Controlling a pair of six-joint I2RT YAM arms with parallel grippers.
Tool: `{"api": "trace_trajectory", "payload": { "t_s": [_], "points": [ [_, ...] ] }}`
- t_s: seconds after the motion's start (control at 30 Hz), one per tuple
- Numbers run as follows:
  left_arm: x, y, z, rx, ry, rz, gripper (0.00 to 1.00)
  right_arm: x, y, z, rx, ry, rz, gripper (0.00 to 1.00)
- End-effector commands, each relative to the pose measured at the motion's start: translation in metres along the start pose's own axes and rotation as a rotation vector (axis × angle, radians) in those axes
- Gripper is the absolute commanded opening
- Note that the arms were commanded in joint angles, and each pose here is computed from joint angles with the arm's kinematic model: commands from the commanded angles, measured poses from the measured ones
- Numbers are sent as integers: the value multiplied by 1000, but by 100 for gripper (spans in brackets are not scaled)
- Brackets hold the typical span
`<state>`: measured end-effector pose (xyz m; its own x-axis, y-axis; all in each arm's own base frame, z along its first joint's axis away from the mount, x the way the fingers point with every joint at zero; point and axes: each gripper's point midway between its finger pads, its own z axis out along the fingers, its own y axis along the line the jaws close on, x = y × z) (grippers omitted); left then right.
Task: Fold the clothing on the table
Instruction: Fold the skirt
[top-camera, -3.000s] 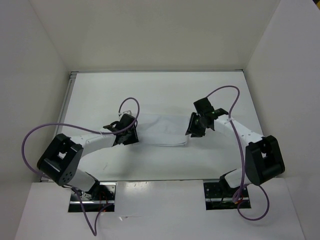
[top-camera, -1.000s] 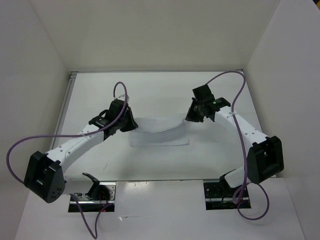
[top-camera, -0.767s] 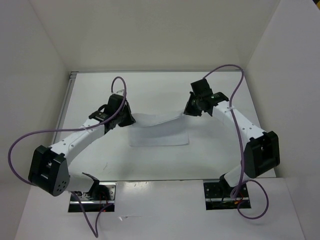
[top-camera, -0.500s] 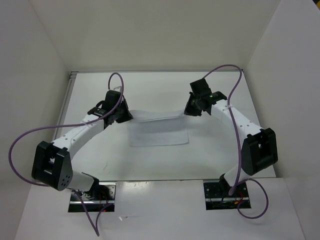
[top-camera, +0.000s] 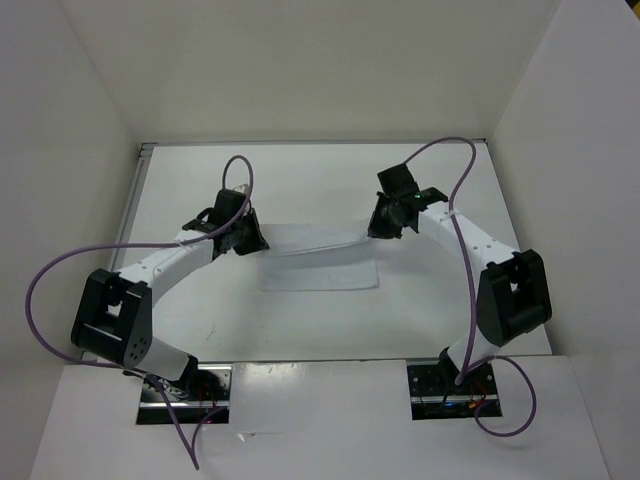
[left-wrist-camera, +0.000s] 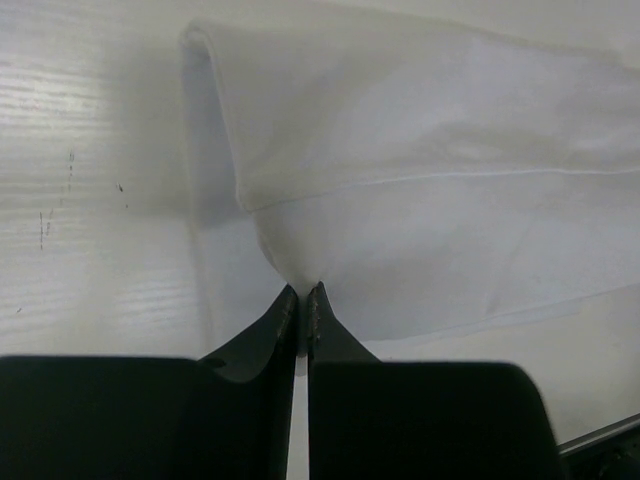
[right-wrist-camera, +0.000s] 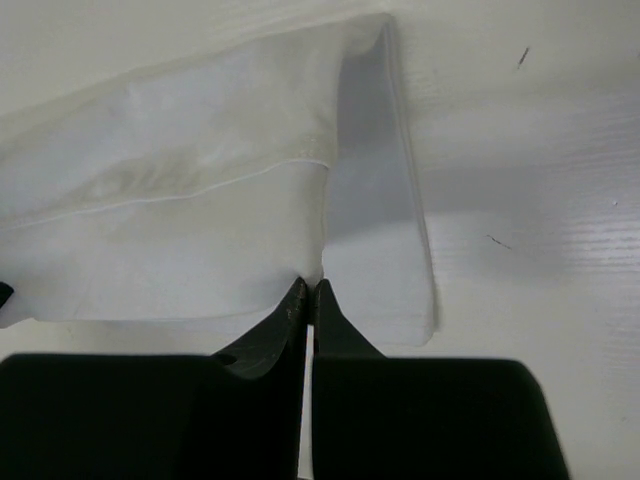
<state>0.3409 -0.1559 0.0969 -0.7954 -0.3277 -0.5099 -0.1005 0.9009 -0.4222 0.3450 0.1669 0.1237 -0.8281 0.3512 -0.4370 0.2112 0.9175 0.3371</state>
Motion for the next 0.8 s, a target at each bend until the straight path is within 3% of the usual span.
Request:
{"api": "trace_trajectory", "payload": {
  "t_s": [0.0, 0.77],
  "points": [
    [11, 5, -1, 14, 17, 2, 7, 10, -13, 13, 26, 20, 6, 0],
    [83, 24, -12, 1, 163, -47, 10, 65, -55, 49, 176, 192, 0, 0]
  ]
}}
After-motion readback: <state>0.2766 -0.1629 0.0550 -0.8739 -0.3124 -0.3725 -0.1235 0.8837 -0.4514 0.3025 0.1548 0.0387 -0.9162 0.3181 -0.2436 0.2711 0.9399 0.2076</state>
